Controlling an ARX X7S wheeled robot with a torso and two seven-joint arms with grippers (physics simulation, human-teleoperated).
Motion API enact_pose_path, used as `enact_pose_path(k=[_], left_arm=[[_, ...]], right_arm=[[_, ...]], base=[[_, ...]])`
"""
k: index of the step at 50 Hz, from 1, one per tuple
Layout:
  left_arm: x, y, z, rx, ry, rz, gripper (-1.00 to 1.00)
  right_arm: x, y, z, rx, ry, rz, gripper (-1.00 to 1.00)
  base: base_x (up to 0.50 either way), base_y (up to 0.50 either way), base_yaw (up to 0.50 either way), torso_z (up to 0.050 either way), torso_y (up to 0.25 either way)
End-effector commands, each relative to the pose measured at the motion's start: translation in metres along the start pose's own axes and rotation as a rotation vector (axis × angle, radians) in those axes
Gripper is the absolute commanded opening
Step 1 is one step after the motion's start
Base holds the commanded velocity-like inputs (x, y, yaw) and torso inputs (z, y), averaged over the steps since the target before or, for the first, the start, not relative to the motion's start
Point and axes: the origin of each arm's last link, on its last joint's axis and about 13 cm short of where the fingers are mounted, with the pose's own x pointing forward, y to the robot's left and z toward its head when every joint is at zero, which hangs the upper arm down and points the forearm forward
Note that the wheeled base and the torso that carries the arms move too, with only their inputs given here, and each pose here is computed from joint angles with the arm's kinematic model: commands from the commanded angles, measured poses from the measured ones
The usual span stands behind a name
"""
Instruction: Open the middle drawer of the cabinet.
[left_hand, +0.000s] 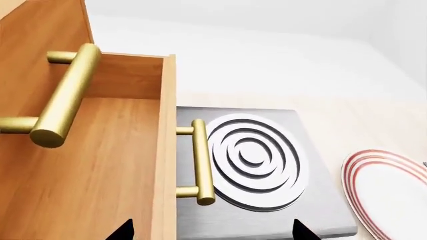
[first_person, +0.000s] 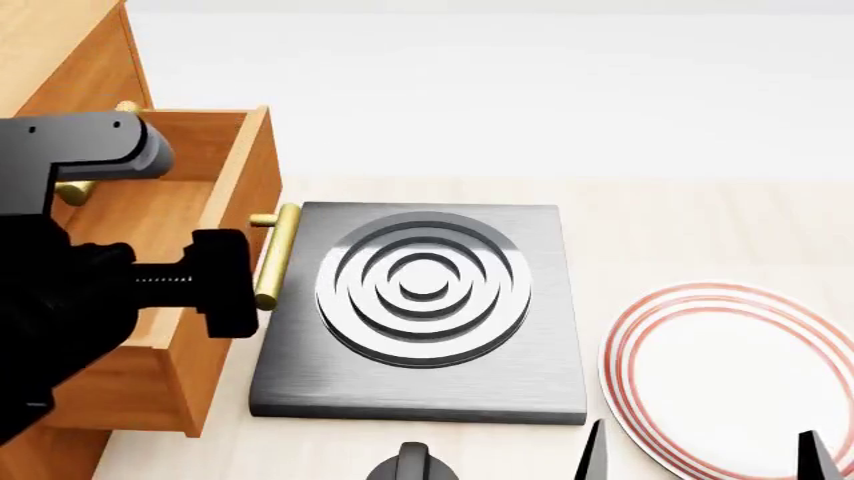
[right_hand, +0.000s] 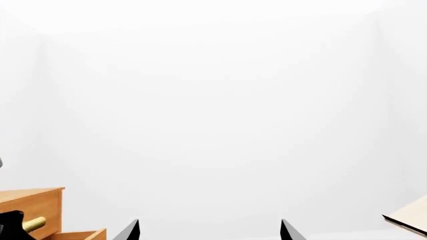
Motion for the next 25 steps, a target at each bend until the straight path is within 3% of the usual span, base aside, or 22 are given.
enact_pose_path(k=[1, 25], left_arm=[[0.006, 0.002, -0.006, 0.006, 0.023, -0.009, 1.0], [0.017, 0.011, -0.015, -0.007, 0.033, 0.032, 1.0]], right_arm=[[0.0, 0.0, 0.0, 0.0, 0.0, -0.001, 1.0], [-0.001, 0.0, 0.001, -0.003, -0.002, 0.002, 1.0]], base=[[0.0, 0.0, 0.0, 0.0, 0.0], [0.0, 0.0, 0.0, 0.0, 0.0]])
